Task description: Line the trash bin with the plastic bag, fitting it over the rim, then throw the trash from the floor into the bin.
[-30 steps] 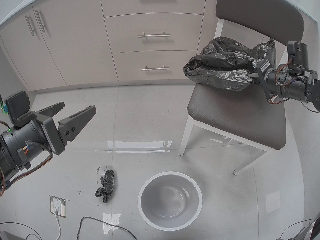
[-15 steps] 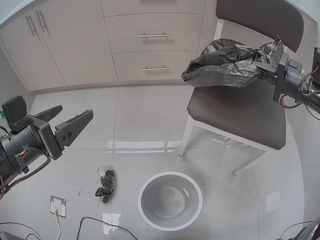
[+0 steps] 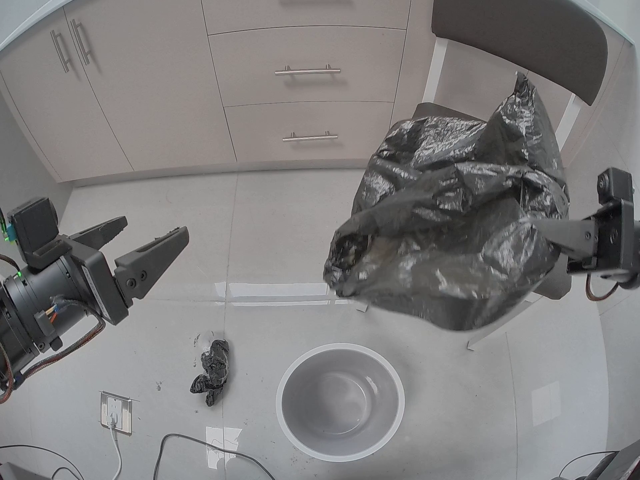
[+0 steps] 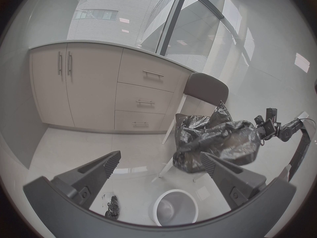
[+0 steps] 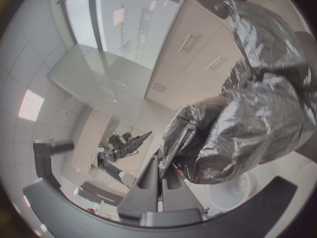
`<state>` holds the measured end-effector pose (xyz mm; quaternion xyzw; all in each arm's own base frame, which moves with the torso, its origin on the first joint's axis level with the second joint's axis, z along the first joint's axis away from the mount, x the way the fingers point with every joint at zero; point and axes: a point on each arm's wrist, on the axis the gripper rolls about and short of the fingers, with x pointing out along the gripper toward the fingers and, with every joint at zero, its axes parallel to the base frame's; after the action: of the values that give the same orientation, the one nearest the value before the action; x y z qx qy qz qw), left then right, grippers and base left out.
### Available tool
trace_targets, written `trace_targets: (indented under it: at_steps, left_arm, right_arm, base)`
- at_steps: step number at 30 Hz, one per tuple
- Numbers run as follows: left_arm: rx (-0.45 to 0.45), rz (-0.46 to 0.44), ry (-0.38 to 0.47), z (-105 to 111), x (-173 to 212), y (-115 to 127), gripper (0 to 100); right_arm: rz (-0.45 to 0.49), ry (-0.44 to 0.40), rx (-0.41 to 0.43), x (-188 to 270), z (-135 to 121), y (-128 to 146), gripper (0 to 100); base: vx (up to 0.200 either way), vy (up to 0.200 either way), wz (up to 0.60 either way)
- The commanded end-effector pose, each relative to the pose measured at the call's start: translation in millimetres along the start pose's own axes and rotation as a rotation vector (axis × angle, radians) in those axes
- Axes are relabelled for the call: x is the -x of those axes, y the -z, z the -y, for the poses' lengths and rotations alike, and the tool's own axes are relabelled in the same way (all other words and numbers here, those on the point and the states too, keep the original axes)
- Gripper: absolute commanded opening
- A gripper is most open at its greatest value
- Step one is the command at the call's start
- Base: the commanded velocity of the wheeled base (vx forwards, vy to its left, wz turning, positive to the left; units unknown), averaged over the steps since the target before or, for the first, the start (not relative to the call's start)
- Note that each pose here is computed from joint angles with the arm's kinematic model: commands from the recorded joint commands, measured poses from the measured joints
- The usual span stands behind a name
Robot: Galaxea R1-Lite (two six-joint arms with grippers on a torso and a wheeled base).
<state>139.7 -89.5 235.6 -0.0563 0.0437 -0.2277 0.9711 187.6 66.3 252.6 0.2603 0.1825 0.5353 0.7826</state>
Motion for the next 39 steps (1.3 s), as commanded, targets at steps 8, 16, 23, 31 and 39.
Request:
trace_targets:
  at_steps: [8, 16, 23, 31, 39]
  left_arm:
    - [0.019, -0.166, 0.105, 2.4, -30.6, 27.3, 100]
    - [0.112, -0.291, 0.196, 16.9, -59.0, 49.4, 100]
    - [0.141, -0.29, 0.2, 28.0, -76.5, 53.5, 100]
    - [0.241, -0.256, 0.143, 20.0, -117.0, 49.7, 100]
    - [0.457, -0.2, 0.167, 9.1, -148.4, 41.1, 100]
  right_arm:
    - [0.059, -0.068, 0.171, 16.6, -41.5, 16.8, 0]
    - [0.145, -0.074, 0.181, 15.2, -64.4, 4.8, 0]
    - [0.161, -0.117, 0.12, 14.9, -75.8, -6.6, 0]
    - [0.145, -0.159, 0.105, 14.6, -83.1, -4.1, 0]
    - [0.108, -0.183, 0.084, 19.4, -93.2, 2.8, 0]
  base:
    - [0.0, 0.0, 0.0]
    - [0.0, 0.0, 0.0]
    - [0.0, 0.0, 0.0]
    - [0.0, 0.0, 0.0]
    - [0.0, 0.0, 0.0]
